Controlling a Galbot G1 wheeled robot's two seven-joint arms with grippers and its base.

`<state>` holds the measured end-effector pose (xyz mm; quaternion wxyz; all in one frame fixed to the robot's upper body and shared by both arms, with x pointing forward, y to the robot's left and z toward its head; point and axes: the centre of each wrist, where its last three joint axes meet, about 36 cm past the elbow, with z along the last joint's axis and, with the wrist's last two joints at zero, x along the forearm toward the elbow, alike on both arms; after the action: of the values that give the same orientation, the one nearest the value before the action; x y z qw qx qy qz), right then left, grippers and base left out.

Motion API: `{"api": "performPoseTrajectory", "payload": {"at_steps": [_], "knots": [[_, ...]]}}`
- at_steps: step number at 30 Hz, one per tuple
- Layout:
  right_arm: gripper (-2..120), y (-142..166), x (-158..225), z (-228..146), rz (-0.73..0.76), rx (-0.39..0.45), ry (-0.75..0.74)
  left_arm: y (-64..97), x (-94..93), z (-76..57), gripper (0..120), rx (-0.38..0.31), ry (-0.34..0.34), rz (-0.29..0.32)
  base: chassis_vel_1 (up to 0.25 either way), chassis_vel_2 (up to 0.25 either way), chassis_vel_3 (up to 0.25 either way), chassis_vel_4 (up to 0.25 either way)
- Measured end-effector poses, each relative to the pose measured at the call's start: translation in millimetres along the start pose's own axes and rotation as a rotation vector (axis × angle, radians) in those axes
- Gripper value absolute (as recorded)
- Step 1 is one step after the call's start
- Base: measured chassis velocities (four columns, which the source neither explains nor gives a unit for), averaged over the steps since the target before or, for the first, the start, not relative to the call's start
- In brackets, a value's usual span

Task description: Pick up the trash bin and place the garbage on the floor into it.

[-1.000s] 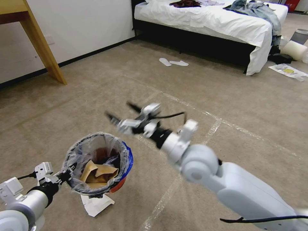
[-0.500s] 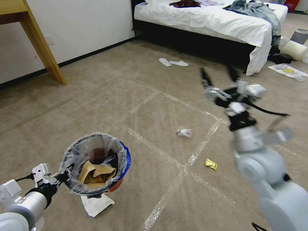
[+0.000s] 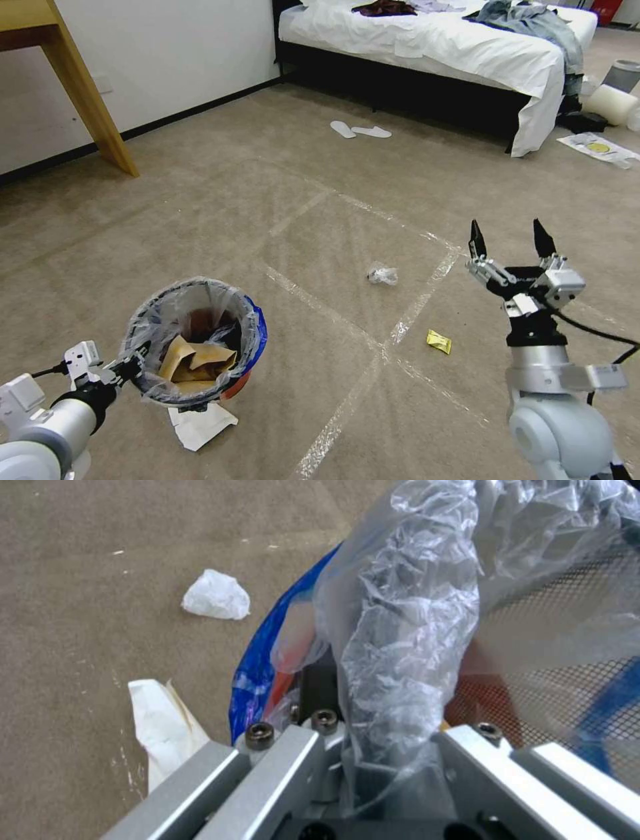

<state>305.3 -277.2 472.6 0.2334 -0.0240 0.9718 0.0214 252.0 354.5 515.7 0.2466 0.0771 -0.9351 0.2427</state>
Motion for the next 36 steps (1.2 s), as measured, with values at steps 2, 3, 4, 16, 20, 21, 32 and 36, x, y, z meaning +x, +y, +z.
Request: {"api": "performPoseTrajectory", "payload": {"at_steps": [2, 3, 4, 16, 20, 21, 32, 36], "knots": [[100, -1, 2, 3, -0.002, 0.013, 0.0, 0.1, 0.0, -0.1, 1, 0.001, 0.0, 0.001, 0.0, 0.0, 0.0, 0.0], [100, -1, 2, 4, -0.002, 0.019, 0.001, 0.1, 0.0, -0.1, 1, 0.001, 0.0, 0.001, 0.0, 0.0, 0.0, 0.0], [100, -1, 2, 4, -0.002, 0.019, 0.001, 0.1, 0.0, -0.1, 1, 0.001, 0.0, 0.001, 0.0, 0.0, 0.0, 0.0], [100, -1, 0, 10, 0.003, 0.015, 0.005, 0.4, 0.3, -0.7, 1, 0.002, 0.0, 0.003, -0.07, 0.058, 0.057, -0.05], [100, -2, 0, 12, 0.007, 0.016, 0.01, 0.1, 0.0, -1.0, 1, 0.003, -0.002, 0.005, -0.194, 0.211, 0.192, -0.201], [100, -3, 1, 12, 0.008, 0.016, 0.01, -0.1, -0.2, -0.8, 1, 0.004, -0.002, 0.005, -0.22, 0.233, 0.218, -0.202], [100, -1, -2, 22, 0.015, 0.004, 0.012, 2.0, -5.2, -1.3, 1, 0.004, 0.001, 0.005, -0.168, 0.168, 0.164, -0.16], [100, 2, -2, 28, 0.012, 0.001, 0.017, 2.8, -8.2, -3.2, 1, 0.005, -0.002, 0.009, -0.029, 0.033, 0.025, -0.031]]}}
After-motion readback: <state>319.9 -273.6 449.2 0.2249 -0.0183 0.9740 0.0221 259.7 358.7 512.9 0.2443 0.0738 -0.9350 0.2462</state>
